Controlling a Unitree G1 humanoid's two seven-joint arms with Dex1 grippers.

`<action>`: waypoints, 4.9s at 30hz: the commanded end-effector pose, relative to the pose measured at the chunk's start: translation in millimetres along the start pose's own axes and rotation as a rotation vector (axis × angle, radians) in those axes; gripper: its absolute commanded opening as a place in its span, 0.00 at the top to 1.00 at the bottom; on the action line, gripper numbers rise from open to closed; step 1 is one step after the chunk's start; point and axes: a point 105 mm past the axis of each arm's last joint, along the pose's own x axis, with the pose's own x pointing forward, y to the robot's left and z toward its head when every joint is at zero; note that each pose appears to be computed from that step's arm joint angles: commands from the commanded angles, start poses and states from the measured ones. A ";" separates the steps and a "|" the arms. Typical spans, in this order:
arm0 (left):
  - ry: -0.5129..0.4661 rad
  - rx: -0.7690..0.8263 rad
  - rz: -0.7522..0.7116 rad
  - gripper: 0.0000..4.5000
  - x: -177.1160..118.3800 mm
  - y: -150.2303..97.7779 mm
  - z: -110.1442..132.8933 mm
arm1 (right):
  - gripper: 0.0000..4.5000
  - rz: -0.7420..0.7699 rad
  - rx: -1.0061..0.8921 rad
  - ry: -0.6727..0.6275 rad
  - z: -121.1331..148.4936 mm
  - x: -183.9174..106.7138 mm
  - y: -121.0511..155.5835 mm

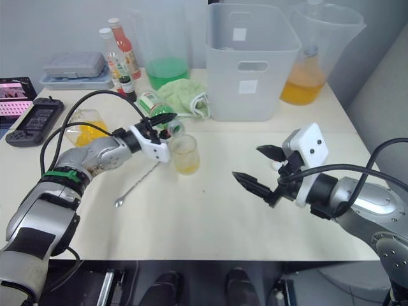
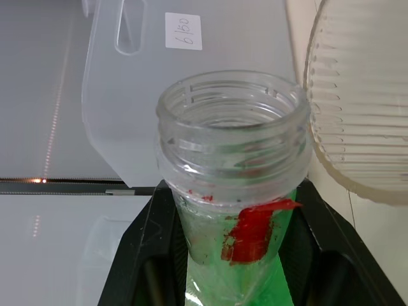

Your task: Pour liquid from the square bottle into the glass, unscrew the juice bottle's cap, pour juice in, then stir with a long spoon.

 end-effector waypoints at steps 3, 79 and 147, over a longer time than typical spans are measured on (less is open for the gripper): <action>-0.022 0.064 0.105 0.66 5.8 34.6 2.2 | 0.01 -0.006 -0.043 -0.045 13.2 0.5 1.7; 0.198 -1.261 0.321 0.66 -85.5 110.4 -25.5 | 0.01 0.258 -0.038 -0.080 34.9 23.6 -9.9; 0.495 -1.348 0.892 0.03 -250.3 77.9 -148.5 | 0.00 0.432 -0.035 -0.069 38.8 46.1 10.2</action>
